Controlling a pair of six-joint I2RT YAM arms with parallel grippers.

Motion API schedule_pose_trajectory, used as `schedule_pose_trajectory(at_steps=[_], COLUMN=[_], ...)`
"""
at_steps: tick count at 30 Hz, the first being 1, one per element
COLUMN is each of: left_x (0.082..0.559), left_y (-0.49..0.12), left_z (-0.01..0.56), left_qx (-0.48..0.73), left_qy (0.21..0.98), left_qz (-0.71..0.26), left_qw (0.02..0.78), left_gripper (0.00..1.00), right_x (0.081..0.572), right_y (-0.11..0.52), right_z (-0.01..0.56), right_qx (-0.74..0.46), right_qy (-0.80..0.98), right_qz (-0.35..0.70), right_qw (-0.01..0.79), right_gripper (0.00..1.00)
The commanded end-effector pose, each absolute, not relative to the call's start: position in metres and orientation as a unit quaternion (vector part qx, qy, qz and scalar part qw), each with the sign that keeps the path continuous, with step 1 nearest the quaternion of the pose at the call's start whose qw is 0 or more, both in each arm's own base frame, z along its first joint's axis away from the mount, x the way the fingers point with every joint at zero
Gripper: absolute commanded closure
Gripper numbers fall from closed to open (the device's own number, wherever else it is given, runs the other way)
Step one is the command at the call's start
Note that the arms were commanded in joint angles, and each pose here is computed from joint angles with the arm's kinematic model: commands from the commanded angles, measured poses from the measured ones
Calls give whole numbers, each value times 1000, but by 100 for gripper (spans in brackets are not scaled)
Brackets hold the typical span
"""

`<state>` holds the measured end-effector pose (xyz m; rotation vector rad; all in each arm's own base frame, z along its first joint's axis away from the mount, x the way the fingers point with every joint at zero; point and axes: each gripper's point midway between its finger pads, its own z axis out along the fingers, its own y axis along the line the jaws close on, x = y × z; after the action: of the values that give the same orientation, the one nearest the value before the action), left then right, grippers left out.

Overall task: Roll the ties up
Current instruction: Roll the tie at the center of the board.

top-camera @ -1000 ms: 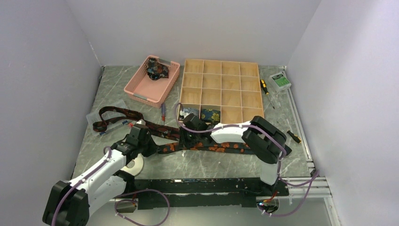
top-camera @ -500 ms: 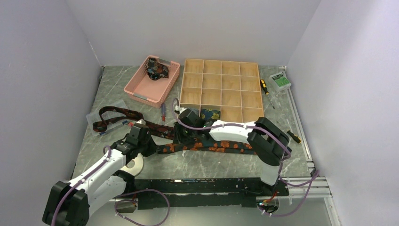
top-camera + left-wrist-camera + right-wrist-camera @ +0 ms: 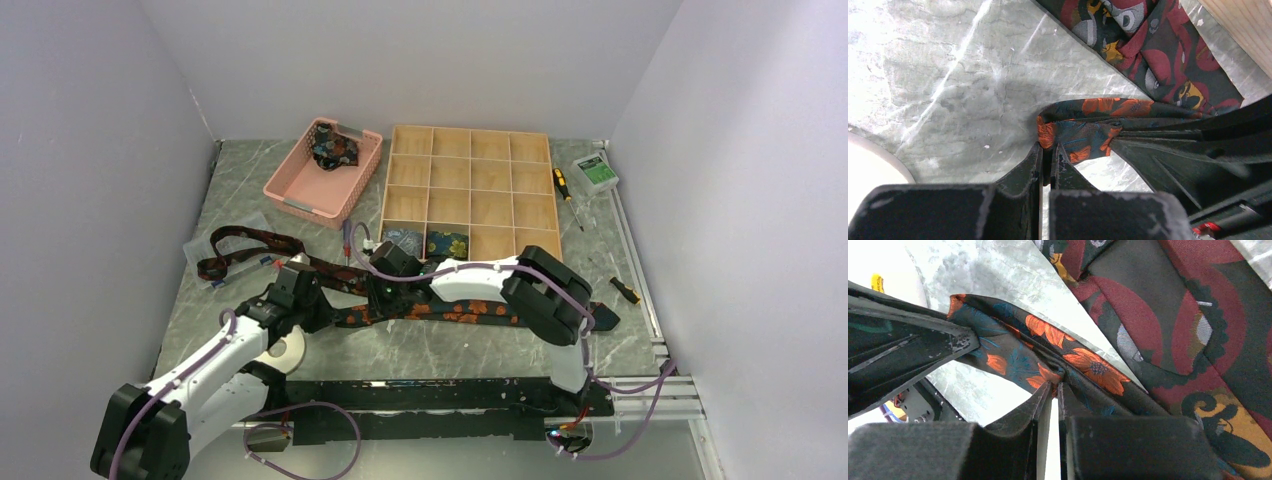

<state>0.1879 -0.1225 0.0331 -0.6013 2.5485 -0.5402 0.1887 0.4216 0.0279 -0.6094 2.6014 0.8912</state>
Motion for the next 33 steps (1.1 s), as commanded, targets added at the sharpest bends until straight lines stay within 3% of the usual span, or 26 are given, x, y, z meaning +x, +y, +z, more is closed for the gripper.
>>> schedule_pose_trajectory(at_steps=[1, 13, 25, 33], left_x=[199, 204, 209, 211], left_y=[-128, -153, -192, -184], left_z=[56, 90, 88, 82], left_qx=[-209, -168, -112, -104], left_qy=[920, 926, 943, 948], left_qz=[-212, -217, -175, -141], left_qw=[255, 259, 262, 265], left_gripper=[97, 97, 97, 97], right_x=[192, 197, 197, 215], right_y=[428, 429, 449, 409], right_z=[25, 4, 17, 45], right_qx=[-221, -203, -177, -114], right_qy=[910, 907, 874, 876], right_qz=[311, 339, 431, 425], right_qw=[162, 142, 140, 198], right_gripper=[86, 87, 86, 67])
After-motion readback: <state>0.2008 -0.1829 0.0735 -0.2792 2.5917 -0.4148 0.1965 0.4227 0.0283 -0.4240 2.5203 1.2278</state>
